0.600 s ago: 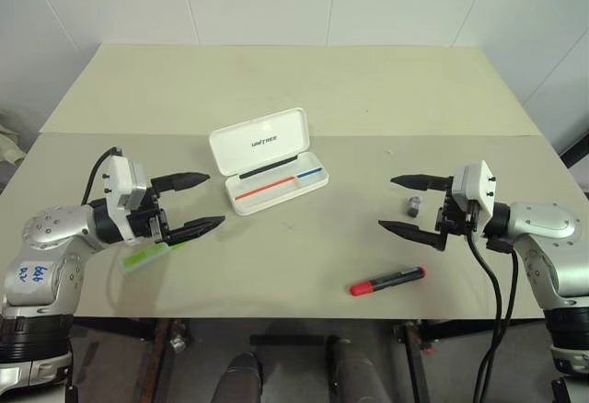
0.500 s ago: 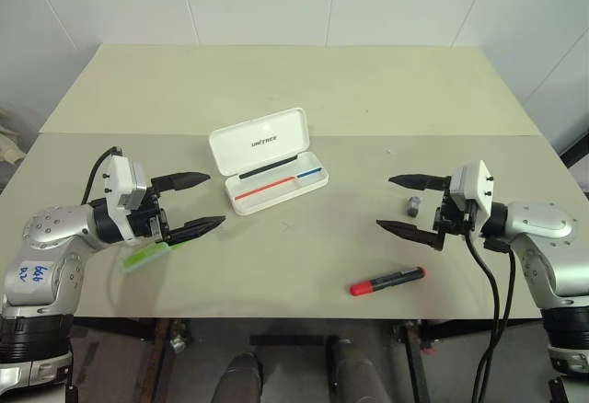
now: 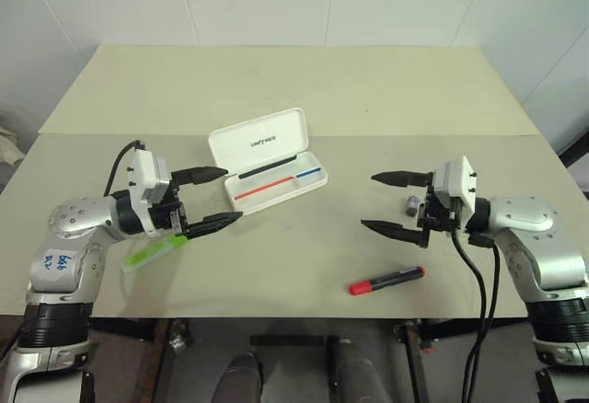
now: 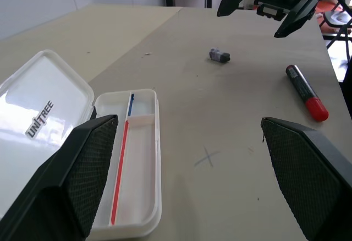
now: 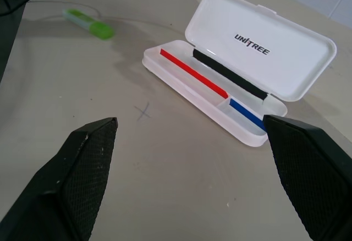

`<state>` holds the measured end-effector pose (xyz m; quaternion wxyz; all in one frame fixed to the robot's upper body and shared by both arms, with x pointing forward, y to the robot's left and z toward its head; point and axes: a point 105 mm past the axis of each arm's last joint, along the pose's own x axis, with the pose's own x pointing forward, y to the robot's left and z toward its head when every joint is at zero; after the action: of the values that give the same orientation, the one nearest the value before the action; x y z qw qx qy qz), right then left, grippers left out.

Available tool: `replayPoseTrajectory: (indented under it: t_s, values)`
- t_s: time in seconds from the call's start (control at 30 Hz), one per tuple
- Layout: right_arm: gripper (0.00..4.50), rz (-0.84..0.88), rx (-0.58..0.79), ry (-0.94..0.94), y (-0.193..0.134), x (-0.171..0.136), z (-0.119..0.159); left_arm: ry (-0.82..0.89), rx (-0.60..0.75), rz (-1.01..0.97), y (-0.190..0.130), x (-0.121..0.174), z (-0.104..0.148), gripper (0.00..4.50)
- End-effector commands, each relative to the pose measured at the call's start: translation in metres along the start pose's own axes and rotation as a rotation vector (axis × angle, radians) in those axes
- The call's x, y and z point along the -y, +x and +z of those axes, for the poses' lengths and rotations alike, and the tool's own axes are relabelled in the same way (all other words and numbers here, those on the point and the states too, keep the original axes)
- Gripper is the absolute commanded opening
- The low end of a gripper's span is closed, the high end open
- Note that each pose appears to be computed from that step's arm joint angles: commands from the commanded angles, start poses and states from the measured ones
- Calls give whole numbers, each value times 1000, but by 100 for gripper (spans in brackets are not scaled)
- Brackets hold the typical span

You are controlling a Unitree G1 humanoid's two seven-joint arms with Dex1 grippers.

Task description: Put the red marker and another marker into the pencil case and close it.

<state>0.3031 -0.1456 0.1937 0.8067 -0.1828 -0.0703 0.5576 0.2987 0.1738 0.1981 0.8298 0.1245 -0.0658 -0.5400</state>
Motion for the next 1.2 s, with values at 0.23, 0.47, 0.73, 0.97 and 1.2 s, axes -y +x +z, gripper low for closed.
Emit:
replayPoseTrajectory:
  t_s: [0.23,0.47,0.73,0.97,1.2]
  values:
    - [450,93,81,-61,21,-9,26,6,-15,-37,22,-5,-8,189]
    - [450,117,127,-55,30,-19,33,59,-189,-7,43,-9,-44,189]
    - [450,113,158,-58,39,-22,35,66,-257,58,49,-18,-60,189]
    - [450,121,151,-60,36,-21,34,38,-314,41,45,-19,-70,189]
    - [450,119,143,-70,32,-18,35,23,-363,-6,44,-19,-77,189]
